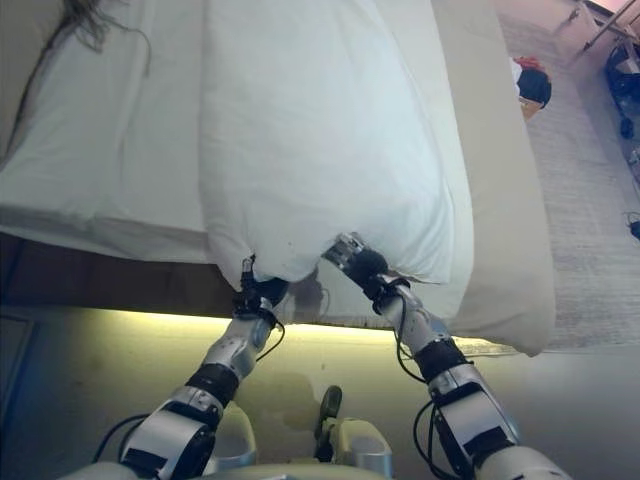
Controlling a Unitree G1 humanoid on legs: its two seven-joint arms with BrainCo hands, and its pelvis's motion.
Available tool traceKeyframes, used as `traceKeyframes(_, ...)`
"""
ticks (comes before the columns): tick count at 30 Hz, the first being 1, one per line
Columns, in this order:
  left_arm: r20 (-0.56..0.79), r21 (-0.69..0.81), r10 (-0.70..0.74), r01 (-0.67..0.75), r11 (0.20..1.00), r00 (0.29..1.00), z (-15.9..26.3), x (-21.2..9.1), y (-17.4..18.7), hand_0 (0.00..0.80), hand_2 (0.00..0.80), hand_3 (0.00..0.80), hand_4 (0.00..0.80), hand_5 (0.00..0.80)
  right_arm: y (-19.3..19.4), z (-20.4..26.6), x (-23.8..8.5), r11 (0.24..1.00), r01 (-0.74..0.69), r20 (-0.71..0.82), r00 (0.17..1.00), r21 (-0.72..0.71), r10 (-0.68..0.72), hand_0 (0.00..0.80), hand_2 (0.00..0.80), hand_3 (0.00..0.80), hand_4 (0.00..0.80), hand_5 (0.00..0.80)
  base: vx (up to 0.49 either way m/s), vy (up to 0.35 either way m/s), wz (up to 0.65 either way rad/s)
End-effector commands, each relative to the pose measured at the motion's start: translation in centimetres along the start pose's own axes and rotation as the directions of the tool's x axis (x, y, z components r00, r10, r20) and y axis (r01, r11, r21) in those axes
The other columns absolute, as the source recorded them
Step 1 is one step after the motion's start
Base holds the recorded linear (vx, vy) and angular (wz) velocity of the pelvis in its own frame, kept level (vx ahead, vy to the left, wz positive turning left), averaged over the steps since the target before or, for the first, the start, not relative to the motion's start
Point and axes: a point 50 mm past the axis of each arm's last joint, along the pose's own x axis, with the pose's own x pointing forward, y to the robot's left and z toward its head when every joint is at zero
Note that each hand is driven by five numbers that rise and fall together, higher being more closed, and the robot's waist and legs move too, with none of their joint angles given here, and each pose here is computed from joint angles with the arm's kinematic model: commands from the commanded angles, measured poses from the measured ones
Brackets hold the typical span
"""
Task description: Make the bed neatly
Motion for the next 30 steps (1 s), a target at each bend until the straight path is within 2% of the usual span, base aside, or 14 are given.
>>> traceKeyframes(1,-0.058,-0.029,-0.064,0.062,0.998,0.996,-1.7,0.3,-0.6,0.8,0.8,0.8,0.8,0.8,-1.6,-2.2,-1.3,0.998,0.008,-0.105,0.994,-0.056,-0.014,0.0,0.0,0.0,0.0,0.0,0.03,0.119,-0.01)
traceKeyframes(6,0.029,-0.052,-0.042,0.043,0.998,0.999,1.2,-1.4,1.4,0.8,0.8,0.8,0.8,0.8,-7.0,-10.2,-6.7,0.984,0.179,-0.353,0.919,-0.021,-0.175,0.0,0.0,0.0,0.0,0.0,0.051,0.15,0.0)
traceKeyframes(9,0.075,-0.064,-0.027,0.032,0.997,0.997,3.0,-2.7,2.9,0.8,0.8,0.8,0.8,0.8,-9.9,-14.9,-11.2,0.945,0.328,-0.504,0.815,-0.002,-0.284,0.0,0.0,0.0,0.0,0.0,0.068,0.176,-0.01)
traceKeyframes(12,0.112,-0.058,-0.013,0.019,0.998,0.994,4.4,-3.4,3.7,0.8,0.8,0.8,0.8,0.8,-12.3,-17.0,-15.3,0.886,0.462,-0.594,0.703,-0.039,-0.392,0.0,0.0,0.0,0.0,0.0,0.051,0.164,-0.07)
traceKeyframes(16,0.181,-0.03,0.009,-0.003,1.0,0.983,6.5,-4.2,4.2,0.8,0.8,0.8,0.8,0.8,-13.8,-17.9,-18.6,0.801,0.597,-0.625,0.609,-0.043,-0.488,0.0,0.0,0.0,0.0,0.0,0.058,0.096,-0.03)
traceKeyframes(23,0.294,0.04,0.02,-0.033,0.999,0.956,10.8,-5.8,3.9,0.8,0.8,0.8,0.8,0.8,-15.2,-17.4,-21.0,0.721,0.692,-0.593,0.564,-0.04,-0.574,0.0,0.0,0.0,0.0,0.0,0.049,0.033,-0.01)
traceKeyframes(30,0.389,0.108,0.069,-0.12,0.987,0.919,14.7,-8.0,4.0,0.8,0.8,0.8,0.8,0.8,-15.4,-16.8,-20.7,0.708,0.706,-0.573,0.567,-0.032,-0.592,0.0,0.0,0.0,0.0,0.0,0.019,0.002,0.0)
